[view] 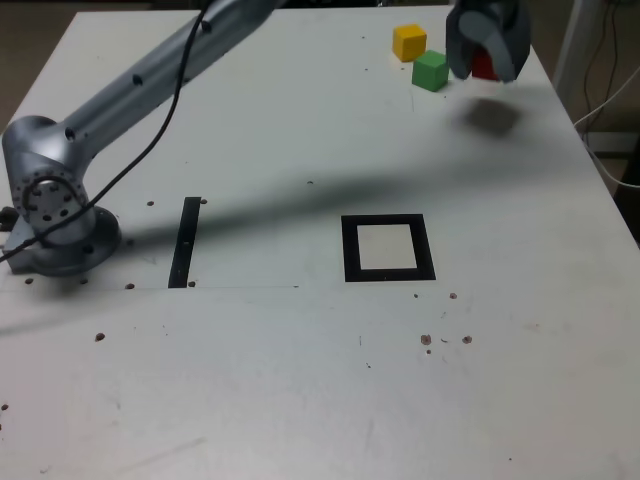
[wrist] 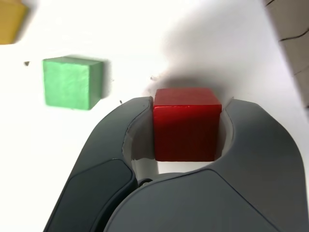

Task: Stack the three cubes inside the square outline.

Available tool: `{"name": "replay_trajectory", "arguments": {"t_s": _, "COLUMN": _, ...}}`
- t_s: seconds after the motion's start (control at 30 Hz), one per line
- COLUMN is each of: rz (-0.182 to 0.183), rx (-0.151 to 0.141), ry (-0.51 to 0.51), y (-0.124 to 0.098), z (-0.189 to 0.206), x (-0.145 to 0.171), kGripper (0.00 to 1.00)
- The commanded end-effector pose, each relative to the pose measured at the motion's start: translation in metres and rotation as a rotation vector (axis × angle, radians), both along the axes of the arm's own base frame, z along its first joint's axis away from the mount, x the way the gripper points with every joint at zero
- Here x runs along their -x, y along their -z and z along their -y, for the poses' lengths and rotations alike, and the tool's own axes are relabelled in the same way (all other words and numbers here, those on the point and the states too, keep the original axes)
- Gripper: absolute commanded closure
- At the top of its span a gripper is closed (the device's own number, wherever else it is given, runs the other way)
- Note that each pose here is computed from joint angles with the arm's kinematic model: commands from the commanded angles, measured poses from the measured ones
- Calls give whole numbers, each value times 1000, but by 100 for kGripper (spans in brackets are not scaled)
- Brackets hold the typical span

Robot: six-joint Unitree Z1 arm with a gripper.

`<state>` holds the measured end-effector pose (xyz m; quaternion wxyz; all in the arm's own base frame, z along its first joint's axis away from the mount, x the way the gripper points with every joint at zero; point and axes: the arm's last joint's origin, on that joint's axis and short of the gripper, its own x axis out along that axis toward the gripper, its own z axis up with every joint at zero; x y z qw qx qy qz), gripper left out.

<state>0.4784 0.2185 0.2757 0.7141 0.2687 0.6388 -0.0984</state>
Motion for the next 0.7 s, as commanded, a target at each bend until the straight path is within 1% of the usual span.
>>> {"name": "replay_trajectory", "arguments": {"t_s": 0.0, "rz": 68, "rx": -26, "ry": 2, "y": -37, "z": 12, "x": 10, "kGripper": 75}}
{"name": "replay_trajectory", "arguments": {"t_s": 0.07, "rz": 60, "rx": -27, "ry": 1, "y": -47, "z": 22, "x": 14, "kGripper": 75}}
{"name": "replay_trajectory", "arguments": {"t_s": 0.13, "rz": 42, "rx": -27, "ry": -1, "y": -55, "z": 34, "x": 18, "kGripper": 75}}
{"name": "replay_trajectory", "arguments": {"t_s": 0.3, "rz": -32, "rx": -25, "ry": -19, "y": -62, "z": 66, "x": 30, "kGripper": 75}}
{"name": "replay_trajectory", "arguments": {"t_s": 0.4, "rz": -78, "rx": -21, "ry": -54, "y": -64, "z": 87, "x": 44, "kGripper": 75}}
{"name": "replay_trajectory", "arguments": {"t_s": 0.47, "rz": -95, "rx": -15, "ry": -86, "y": -65, "z": 97, "x": 56, "kGripper": 75}}
{"name": "replay_trajectory", "arguments": {"t_s": 0.57, "rz": -106, "rx": 0, "ry": -144, "y": -66, "z": 110, "x": 77, "kGripper": 75}}
{"name": "replay_trajectory", "arguments": {"t_s": 0.67, "rz": -125, "rx": 25, "ry": -216, "y": -65, "z": 122, "x": 101, "kGripper": 75}}
